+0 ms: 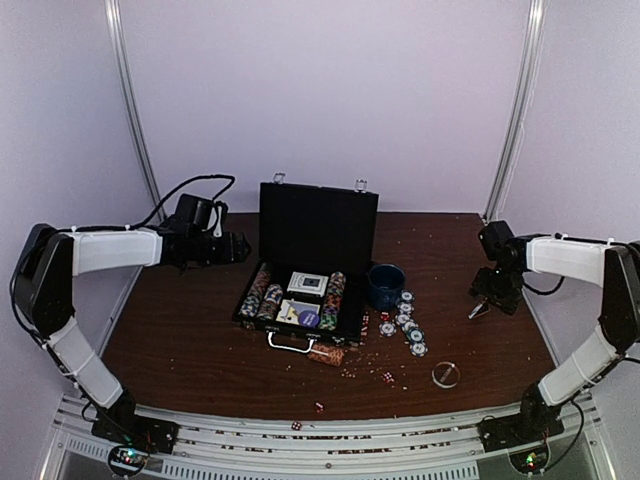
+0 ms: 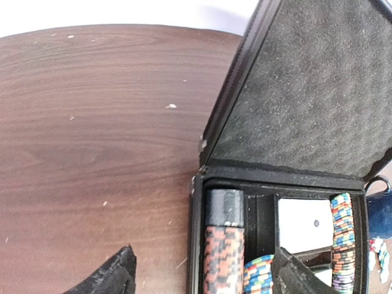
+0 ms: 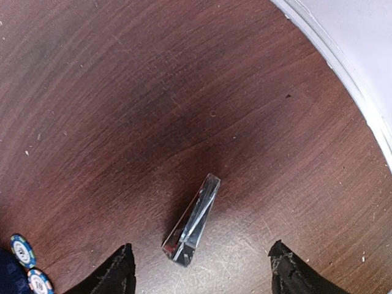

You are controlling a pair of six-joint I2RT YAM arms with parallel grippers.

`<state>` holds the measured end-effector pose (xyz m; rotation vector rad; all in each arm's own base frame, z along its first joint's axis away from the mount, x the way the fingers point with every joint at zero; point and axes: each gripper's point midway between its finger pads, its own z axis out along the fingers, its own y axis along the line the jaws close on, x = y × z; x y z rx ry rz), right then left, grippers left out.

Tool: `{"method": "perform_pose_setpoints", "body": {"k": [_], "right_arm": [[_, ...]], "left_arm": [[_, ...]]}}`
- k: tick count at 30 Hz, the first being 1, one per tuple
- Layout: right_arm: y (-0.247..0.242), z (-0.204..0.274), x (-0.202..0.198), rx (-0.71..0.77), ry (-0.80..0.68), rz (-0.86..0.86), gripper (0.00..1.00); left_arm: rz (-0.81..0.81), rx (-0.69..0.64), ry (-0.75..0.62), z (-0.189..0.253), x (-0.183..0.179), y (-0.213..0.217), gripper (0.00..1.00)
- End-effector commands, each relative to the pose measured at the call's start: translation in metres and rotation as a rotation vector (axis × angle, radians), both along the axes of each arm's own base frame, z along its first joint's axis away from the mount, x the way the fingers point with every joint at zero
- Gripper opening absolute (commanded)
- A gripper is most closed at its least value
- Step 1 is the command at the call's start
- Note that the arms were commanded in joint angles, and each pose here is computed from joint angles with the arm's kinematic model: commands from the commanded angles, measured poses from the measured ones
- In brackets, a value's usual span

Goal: Pack up texas hold em set
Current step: Position the chip case at the center of the board, then pick up the all-in button from the corner of the board, then place the all-in button in the poker case.

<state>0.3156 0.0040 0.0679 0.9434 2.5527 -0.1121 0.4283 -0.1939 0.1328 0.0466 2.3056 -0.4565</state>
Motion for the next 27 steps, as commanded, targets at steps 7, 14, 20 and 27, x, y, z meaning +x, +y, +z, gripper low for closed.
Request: {"method": "perform_pose_setpoints", "body": {"k": [7,14,20,27], "right_arm": [[0.004,-0.015,0.025,0.016,0.004,0.006,0.53],[0.006,-0.003,0.025,0.019,0.0,0.021,0.0],[0.012,0.029,0.023,0.042,-0.059,0.086,0.0],[0.098,0.165,0.051,0.304,-0.514,0.412,0.0]], "left_arm": [[0.118,0.002,-0.032,0.017,-0.015,0.025,0.79],[0.14,0.021,-0.049,0.027,-0.015,0.032,0.79],[0.184,0.011,-0.074,0.04,-0.016,0.038,0.79],[0.24,-0.038,-0.057,0.054,-0.018,0.045,0.79]]}}
